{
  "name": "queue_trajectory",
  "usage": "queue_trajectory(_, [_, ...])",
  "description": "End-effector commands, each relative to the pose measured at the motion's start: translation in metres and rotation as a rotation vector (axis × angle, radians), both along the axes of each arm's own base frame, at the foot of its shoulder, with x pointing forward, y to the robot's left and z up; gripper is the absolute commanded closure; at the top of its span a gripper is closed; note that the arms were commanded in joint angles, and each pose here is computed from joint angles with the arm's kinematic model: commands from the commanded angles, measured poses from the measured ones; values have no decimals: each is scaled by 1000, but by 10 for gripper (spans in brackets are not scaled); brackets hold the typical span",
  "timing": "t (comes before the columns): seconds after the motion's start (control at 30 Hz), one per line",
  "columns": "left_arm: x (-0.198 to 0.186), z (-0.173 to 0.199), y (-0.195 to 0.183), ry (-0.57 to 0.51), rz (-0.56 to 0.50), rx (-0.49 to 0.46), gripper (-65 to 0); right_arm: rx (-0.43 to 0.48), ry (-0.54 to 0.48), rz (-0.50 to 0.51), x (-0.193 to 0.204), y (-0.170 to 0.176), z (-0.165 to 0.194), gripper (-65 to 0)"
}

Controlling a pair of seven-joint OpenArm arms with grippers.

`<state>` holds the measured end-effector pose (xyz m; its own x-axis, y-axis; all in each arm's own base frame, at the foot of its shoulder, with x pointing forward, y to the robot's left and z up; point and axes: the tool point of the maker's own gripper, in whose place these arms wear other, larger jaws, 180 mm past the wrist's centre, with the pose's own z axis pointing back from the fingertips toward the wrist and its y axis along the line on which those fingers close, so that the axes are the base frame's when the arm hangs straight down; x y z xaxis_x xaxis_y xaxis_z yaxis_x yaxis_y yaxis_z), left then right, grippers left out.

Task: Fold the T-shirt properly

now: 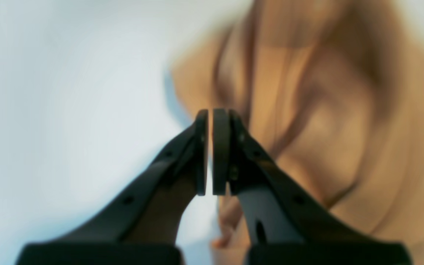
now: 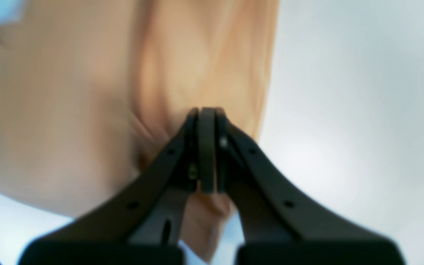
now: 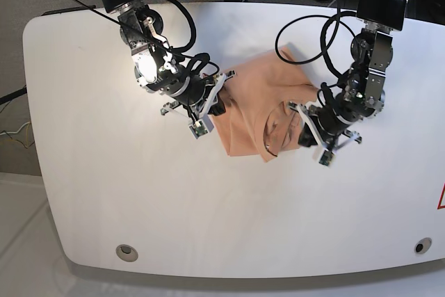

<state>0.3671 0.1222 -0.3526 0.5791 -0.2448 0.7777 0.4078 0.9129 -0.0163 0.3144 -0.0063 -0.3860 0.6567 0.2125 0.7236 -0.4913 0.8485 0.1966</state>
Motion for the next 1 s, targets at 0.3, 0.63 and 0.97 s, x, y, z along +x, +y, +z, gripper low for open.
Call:
queue_trajectory(0.3, [23,113,77,-268,189,85,-5,4,-156,-219,52,-72,87,0])
queue_trajectory(0.63, [-21,112,148,-214,323,228,-5,-130,-142,-445,32,-186,101,0])
queue_trajectory(0.97, [-94,85,230,-84,528,318,-5,-288,-66,-626,-21,-285,86,0])
